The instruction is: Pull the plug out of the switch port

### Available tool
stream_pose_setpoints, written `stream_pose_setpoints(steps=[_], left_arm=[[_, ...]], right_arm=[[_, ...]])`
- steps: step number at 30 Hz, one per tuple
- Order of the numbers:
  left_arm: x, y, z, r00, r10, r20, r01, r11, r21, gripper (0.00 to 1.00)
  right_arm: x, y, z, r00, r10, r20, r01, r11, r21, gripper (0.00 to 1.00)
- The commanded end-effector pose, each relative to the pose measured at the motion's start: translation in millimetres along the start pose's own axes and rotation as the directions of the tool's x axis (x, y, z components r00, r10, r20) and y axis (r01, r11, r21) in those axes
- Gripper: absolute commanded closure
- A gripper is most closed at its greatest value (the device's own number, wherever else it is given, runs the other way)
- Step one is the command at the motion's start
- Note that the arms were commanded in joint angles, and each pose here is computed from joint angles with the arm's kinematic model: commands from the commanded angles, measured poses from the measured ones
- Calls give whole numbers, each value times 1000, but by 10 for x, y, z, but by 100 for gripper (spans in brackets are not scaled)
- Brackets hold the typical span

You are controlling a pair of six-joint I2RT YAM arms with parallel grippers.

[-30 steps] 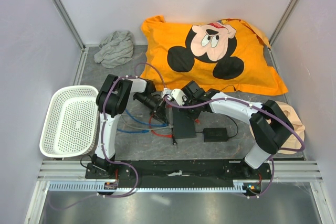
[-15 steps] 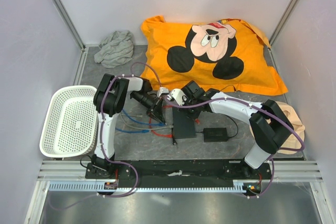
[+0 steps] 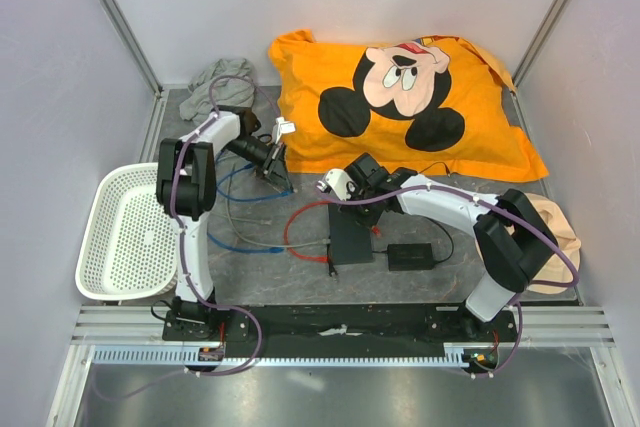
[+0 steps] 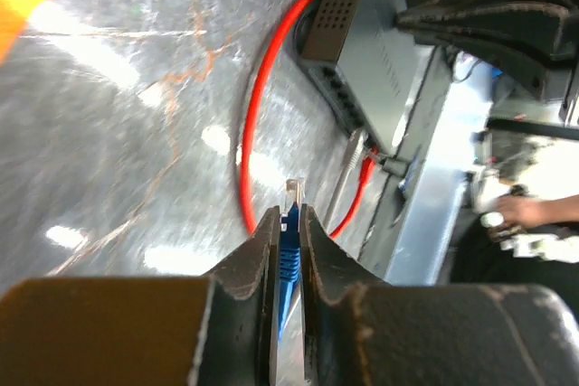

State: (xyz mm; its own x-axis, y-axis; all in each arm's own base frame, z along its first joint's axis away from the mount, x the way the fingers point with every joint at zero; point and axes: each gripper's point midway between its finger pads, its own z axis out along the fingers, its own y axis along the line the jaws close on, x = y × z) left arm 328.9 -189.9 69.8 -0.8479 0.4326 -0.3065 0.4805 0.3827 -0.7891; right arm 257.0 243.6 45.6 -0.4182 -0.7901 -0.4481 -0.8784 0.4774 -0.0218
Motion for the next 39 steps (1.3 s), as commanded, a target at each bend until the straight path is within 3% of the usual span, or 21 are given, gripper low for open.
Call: stream_pose_setpoints(steps=[1,9,15,16,17,19,20,21,28,33,39], left_arm=[[349,-317,-211,990,18,-141,-14,999,34,98],[1200,-392,-188,959,-37,-282,49,998,36,98],[1432,-383,-132,956,-41,-291,48,999,17,96],[1445,-374,-121,955,-49,-293,56,998,17,91],[1431,-370,-108,957,-51,-284,59,998,20,76],[1371,-353,-96,964,-40,-262,47,999,18,65],[1330,-357,-94,968,-36,-248,41,999,19,54],[1240,-350,-109,974,-20,-226,22,1000,9,25],[485,-461,-196,997,78,-10,-78,997,12,26],[37,-493,-224,985,68,156,-67,998,-11,28],[-63,-465,95,972,123,201,-117,992,-43,30]], right_arm=[[467,40,179,985,4,-171,-5,1000,-7,100],[450,8,167,986,-3,-166,4,1000,5,100],[414,26,198,986,-4,-165,3,1000,-5,100],[412,33,205,986,-4,-166,3,1000,-8,100],[404,36,210,986,-5,-166,4,1000,-8,100],[384,34,213,987,-7,-163,6,1000,-8,100],[379,40,212,987,-10,-163,9,1000,-8,100],[361,30,208,987,-9,-159,8,1000,-6,100],[390,33,186,987,-18,-162,18,1000,0,100],[388,13,169,987,-23,-160,25,1000,11,100],[353,-6,144,988,-15,-151,18,1000,21,100]])
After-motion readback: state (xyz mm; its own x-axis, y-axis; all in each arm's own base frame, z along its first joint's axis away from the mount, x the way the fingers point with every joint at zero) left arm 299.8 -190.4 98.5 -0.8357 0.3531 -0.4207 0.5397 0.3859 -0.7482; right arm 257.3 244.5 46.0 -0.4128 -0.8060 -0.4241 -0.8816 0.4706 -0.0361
